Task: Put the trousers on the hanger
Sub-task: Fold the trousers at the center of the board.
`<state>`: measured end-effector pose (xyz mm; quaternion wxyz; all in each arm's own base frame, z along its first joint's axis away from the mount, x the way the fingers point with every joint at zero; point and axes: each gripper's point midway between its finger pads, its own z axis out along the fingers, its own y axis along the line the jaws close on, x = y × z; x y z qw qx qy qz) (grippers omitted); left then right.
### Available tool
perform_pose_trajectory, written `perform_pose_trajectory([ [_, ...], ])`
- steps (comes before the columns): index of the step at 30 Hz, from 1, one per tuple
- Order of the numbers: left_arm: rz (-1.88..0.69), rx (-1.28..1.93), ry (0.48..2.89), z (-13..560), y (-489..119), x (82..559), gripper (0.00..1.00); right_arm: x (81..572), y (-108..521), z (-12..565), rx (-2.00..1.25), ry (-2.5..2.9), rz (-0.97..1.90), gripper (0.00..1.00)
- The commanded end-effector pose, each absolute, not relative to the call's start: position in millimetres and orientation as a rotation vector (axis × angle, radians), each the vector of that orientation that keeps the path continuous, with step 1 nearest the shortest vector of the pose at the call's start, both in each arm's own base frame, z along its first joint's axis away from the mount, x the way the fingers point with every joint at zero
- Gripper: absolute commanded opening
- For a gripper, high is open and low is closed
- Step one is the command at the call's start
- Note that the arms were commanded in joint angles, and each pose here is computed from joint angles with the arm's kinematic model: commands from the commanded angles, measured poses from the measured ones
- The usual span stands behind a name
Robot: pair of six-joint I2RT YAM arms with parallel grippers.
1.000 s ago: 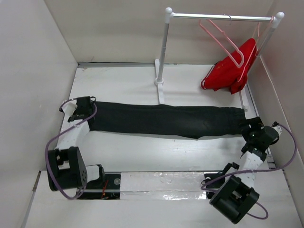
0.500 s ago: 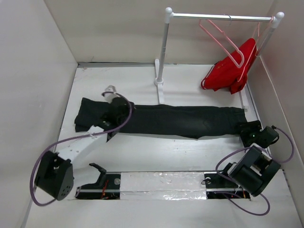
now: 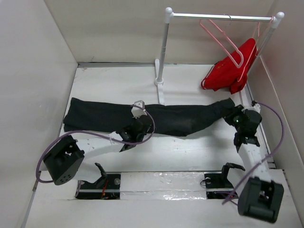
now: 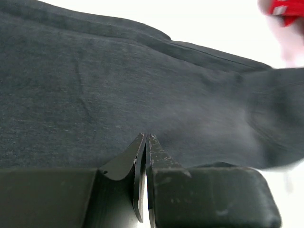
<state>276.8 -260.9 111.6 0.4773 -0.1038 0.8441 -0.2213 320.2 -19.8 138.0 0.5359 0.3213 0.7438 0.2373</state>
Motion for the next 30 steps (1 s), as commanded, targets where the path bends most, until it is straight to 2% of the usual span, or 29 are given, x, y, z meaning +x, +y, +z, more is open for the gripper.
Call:
perform_pose_trajectory([
  [1, -0.472, -0.272, 2.031, 100.1, -241.8, 276.0, 0.00, 309.1, 19.5, 192.0, 0.504, 1.753, 0.512, 0.00],
  [8, -0.427, -0.306, 2.108, 60.4, -217.9, 257.6, 0.00, 268.1, 93.0, 236.2, 0.261, 1.732, 0.707, 0.00],
  [15, -0.461, -0.299, 2.154, 40.4, -217.5, 242.5, 0.00, 271.6, 178.5, 302.3, 0.006, 1.714, 0.859, 0.00],
  [20, -0.553, -0.250, 2.201, 29.0, -237.7, 224.1, 0.00, 289.3, 180.5, 391.3, 0.025, 1.526, 0.804, 0.00],
  [30, -0.661, -0.031, 2.236, 23.2, -331.7, 221.5, 0.00, 290.1, 159.3, 498.8, -0.011, 1.314, 0.801, 0.00],
])
